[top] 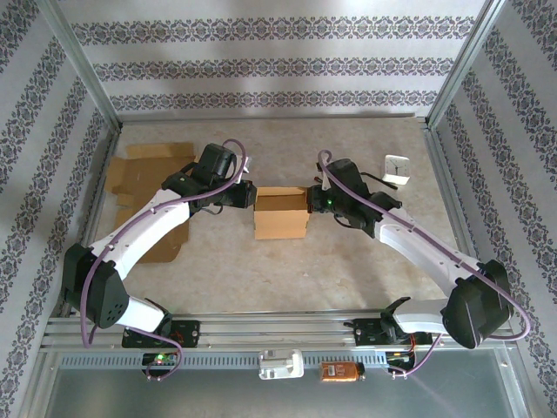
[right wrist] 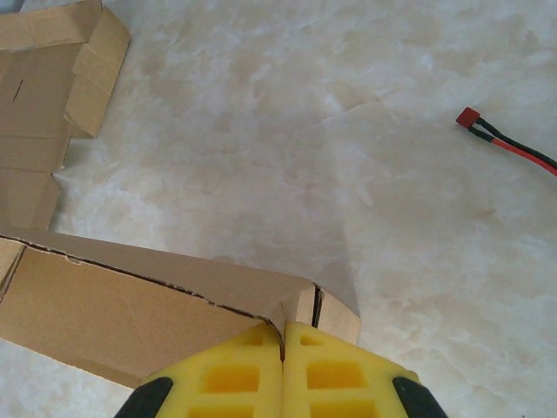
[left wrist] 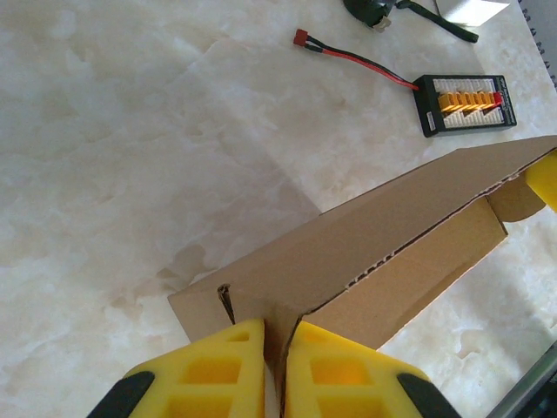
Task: Fold the paper box
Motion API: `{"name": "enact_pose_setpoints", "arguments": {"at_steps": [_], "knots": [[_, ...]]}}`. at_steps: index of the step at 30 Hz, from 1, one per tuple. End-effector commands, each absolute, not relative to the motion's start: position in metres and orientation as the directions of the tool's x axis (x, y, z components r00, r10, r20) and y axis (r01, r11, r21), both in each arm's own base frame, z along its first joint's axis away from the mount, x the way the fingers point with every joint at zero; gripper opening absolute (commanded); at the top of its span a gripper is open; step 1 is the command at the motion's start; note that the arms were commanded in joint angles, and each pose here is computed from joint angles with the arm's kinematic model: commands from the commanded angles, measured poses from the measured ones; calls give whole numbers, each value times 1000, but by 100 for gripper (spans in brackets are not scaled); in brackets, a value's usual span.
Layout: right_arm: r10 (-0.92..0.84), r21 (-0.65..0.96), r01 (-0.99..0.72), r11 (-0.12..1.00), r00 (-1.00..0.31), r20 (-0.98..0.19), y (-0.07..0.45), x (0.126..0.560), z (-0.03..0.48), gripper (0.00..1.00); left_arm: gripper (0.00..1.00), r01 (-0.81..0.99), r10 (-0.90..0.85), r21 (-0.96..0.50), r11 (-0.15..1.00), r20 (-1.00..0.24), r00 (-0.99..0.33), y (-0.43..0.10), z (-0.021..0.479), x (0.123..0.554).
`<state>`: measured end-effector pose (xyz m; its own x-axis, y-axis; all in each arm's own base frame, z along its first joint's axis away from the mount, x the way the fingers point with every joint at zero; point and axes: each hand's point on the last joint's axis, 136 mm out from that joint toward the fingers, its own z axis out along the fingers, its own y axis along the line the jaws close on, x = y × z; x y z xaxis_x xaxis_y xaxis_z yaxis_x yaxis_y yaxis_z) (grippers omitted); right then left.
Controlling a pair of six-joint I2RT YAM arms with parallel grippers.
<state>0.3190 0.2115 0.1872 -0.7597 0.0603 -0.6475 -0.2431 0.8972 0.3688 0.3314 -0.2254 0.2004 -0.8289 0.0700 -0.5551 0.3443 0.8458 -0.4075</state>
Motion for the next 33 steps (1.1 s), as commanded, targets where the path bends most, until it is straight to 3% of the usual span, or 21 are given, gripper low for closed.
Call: {"name": "enact_pose_setpoints", "arguments": {"at_steps": [1, 19, 33], "knots": [[15, 324, -193, 926, -839, -545, 208, 290, 140, 5, 11, 330, 17, -454, 828, -567, -823, -231, 218, 333], [-22, 277, -220, 935, -816, -577, 206, 283, 137, 5, 9, 117, -194, -621, 775, -410, -891, -242, 217, 336], [-38, 266, -237, 934, -809, -586, 209, 284, 140, 5, 8, 70, -123, -436, 897, -399, -908, -205, 169, 321]]}}
